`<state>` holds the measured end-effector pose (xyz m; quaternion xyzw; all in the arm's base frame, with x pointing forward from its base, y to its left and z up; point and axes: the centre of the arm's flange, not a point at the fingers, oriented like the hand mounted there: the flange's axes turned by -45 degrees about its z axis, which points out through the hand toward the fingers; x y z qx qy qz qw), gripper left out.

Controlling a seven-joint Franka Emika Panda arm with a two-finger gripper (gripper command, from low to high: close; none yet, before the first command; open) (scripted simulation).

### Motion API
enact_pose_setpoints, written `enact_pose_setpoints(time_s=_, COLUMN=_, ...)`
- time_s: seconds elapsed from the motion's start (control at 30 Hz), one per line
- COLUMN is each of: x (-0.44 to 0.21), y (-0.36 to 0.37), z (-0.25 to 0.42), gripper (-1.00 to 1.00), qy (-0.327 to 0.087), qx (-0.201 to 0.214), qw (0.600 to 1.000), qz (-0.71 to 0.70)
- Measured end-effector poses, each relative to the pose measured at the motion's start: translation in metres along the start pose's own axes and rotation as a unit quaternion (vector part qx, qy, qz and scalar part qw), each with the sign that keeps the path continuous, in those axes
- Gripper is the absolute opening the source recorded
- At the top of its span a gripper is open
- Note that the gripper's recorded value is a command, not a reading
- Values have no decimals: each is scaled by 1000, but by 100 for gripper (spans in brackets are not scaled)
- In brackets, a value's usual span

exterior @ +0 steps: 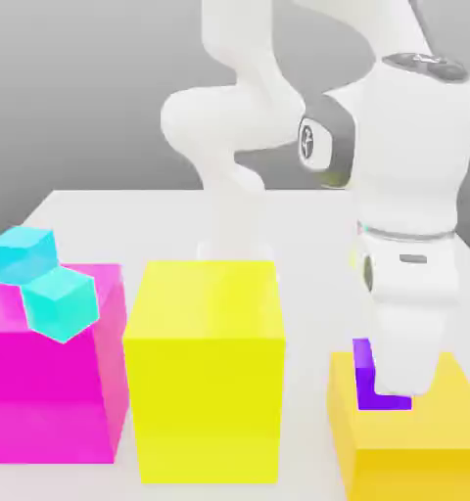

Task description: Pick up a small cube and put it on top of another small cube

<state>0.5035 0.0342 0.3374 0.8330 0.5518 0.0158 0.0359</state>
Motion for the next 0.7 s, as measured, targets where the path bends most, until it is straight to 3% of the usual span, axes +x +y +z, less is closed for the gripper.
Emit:
enact_pose_setpoints(time_s=0.2, x=-169, y=26, z=-65, gripper=-100, qy=-17, qx=14, qw=966, qz=258)
enact_pose_setpoints(time_s=0.4, x=-325, y=-18, z=-112, gripper=-100, qy=-18, qx=37, qw=866, qz=499)
enact_pose_setpoints(time_s=0.47, x=-343, y=-35, z=-114, gripper=-100, qy=-15, qx=38, qw=840, qz=541)
enact_pose_setpoints(time_s=0.57, x=-348, y=-42, z=-79, gripper=-100, qy=-14, qx=37, qw=832, qz=553)
enact_pose_setpoints(time_s=0.6, x=-348, y=-44, z=-67, gripper=100, qy=-14, qx=37, qw=831, qz=554)
enact_pose_setpoints(time_s=0.7, x=-348, y=-44, z=-67, gripper=100, qy=-14, qx=37, qw=831, qz=554)
